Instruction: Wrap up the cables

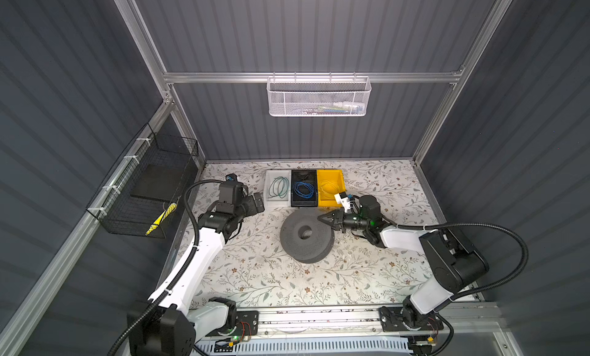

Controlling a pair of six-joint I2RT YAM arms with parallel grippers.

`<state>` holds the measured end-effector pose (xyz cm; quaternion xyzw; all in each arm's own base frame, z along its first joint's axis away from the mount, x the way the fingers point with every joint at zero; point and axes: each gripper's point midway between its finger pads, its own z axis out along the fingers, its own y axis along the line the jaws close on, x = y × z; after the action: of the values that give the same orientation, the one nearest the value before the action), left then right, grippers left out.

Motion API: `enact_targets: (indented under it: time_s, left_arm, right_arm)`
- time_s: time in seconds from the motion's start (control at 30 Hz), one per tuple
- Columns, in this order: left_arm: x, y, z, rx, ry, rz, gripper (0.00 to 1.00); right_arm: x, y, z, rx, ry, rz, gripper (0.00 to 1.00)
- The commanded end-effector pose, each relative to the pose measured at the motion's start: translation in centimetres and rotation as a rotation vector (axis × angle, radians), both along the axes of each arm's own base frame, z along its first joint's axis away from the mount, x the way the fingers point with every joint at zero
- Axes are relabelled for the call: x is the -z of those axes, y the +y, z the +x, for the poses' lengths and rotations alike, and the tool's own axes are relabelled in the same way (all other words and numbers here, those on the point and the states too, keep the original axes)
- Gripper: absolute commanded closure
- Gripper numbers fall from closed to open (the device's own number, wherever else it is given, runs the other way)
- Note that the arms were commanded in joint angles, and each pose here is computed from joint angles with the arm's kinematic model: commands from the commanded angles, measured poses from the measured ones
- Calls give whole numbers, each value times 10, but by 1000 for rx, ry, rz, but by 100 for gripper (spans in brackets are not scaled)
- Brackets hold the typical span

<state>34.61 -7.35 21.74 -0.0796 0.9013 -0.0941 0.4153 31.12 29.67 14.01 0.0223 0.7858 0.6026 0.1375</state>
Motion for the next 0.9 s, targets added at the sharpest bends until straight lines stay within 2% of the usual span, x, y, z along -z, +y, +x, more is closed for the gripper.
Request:
enact_targets:
  time_s: [0.0, 0.3, 0.73, 0.87]
  left_arm:
    - [11, 0, -10, 2, 45, -19, 1]
    - [7, -2, -15, -7, 32, -63, 1]
    - [12, -6, -16, 10, 61, -79, 1]
    - [9, -5, -17, 6, 50, -78, 1]
  right_arm:
    - [-16, 12, 16, 28, -75, 40, 100]
    - [14, 27, 20, 7, -33, 41, 100]
    - [54, 28, -8, -12, 43, -10, 99]
    - [52, 30, -12, -14, 39, -16, 91]
